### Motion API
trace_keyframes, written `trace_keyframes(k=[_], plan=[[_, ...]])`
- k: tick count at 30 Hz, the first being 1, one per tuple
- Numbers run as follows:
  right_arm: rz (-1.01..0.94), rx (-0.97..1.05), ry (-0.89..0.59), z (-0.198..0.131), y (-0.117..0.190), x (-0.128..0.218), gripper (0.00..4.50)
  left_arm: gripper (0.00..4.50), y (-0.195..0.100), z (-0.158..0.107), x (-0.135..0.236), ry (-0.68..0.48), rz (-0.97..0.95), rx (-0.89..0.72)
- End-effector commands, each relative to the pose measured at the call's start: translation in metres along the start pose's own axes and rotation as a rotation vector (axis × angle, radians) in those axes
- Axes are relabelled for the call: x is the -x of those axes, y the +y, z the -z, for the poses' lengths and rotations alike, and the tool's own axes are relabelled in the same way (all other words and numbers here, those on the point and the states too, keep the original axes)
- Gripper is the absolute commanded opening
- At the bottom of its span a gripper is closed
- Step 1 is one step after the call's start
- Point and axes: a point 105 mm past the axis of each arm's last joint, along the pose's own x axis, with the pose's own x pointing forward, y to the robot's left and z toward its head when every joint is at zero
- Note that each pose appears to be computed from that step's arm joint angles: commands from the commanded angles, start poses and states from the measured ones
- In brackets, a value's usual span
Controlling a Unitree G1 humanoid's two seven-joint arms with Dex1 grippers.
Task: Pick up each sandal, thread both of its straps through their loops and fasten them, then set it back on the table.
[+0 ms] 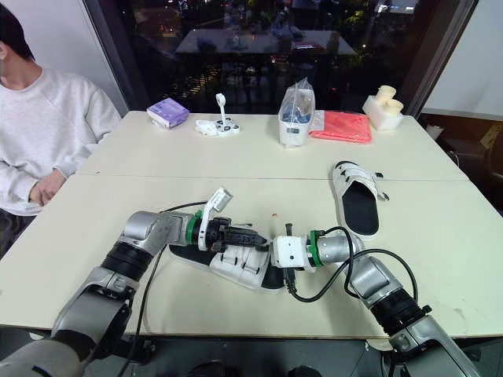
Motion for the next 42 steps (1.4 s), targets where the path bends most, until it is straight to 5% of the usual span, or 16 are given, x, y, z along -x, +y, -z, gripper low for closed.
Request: trace_keyframes(k=[1,4,16,25,39,42], plan=[[-0.065,-0.085,0.126,0.032,0.020,-0.003,0.00,3.23,0.008,-0.006,-0.001,-0.021,-0.078,0.003],[-0.064,-0.083,0.126,0.032,0.019,-0.003,0.00,4.47,0.008,-0.015,-0.004,-0.068,-0.093,0.022],[-0.064,-0.076,0.129,0.032,0.017,-0.003,0.00,4.47,-0.002,-0.090,-0.012,-0.289,-0.144,0.010],[-0.060,-0.074,0.130,0.032,0.016,-0.003,0.00,4.47,0.010,-0.074,-0.011,0.001,-0.262,-0.513],[-0.047,-0.073,0.135,0.033,0.016,-0.003,0.00,4.47,0.015,-0.046,-0.006,0.215,-0.113,-0.609],[-0.045,-0.073,0.134,0.033,0.016,-0.004,0.00,3.23,0.015,-0.049,-0.006,0.202,-0.118,-0.614]])
